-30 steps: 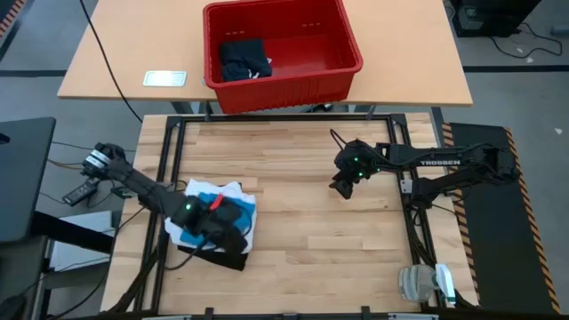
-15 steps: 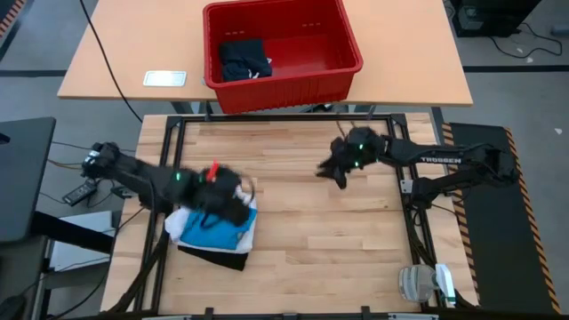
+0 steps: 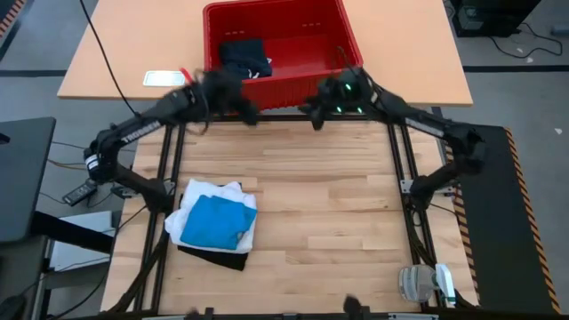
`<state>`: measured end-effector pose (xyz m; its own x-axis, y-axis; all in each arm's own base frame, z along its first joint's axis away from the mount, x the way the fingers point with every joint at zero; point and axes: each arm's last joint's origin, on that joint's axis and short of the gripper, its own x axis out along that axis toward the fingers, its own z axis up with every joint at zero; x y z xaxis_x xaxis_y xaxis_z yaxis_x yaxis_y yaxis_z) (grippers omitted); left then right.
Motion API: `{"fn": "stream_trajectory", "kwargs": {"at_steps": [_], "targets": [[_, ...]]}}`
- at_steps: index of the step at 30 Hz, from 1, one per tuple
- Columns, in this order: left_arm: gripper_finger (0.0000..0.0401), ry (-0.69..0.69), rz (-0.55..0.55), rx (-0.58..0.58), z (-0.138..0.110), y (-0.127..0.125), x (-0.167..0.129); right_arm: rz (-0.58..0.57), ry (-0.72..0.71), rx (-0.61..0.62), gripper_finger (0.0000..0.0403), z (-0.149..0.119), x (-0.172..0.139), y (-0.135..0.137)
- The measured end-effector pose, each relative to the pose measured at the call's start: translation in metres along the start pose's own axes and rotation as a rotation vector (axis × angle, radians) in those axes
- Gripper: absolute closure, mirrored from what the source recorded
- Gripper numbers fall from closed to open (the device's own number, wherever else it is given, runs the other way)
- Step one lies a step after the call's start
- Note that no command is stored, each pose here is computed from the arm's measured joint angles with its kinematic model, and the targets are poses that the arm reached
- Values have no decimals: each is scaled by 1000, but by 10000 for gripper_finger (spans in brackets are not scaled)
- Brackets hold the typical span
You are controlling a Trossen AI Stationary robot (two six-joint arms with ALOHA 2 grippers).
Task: Fold laundry
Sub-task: Fold the dark blue short
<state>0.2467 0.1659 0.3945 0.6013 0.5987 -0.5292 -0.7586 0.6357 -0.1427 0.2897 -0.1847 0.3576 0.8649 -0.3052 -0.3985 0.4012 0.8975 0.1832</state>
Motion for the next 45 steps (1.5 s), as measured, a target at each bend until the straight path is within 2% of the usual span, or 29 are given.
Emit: {"fn": "stream_trajectory", "kwargs": {"at_steps": [3,5,8,11,15,20,25,28,31,35,39,42,45], "targets": [[246,-92,0,-21,19,37,16,-78,14,-36,217,21,18,-25],[246,-100,-17,-34,24,57,31,-150,-16,-60,217,37,29,-46],[246,-15,-54,-59,17,79,58,-248,-72,-60,217,61,43,-84],[246,144,-108,-40,0,91,85,-320,-93,-21,217,70,56,-127],[246,315,-116,86,-18,97,98,-334,-9,51,217,54,76,-182],[246,459,-124,176,-32,103,97,-227,111,151,217,12,104,-223],[246,490,-120,132,-35,108,89,-164,272,226,217,-25,124,-234],[246,392,-102,127,-25,108,81,-141,385,212,217,-48,142,-227],[246,286,-108,114,-14,108,72,-126,389,162,217,-46,146,-220],[246,251,-103,91,-9,114,69,-121,341,133,217,-46,154,-220],[246,281,-85,53,-13,120,75,-136,134,90,217,-20,156,-218],[246,304,-71,37,-16,122,85,-136,31,9,217,-10,163,-213],[246,334,-123,42,-20,117,93,-136,2,-76,217,-13,174,-204]]}}
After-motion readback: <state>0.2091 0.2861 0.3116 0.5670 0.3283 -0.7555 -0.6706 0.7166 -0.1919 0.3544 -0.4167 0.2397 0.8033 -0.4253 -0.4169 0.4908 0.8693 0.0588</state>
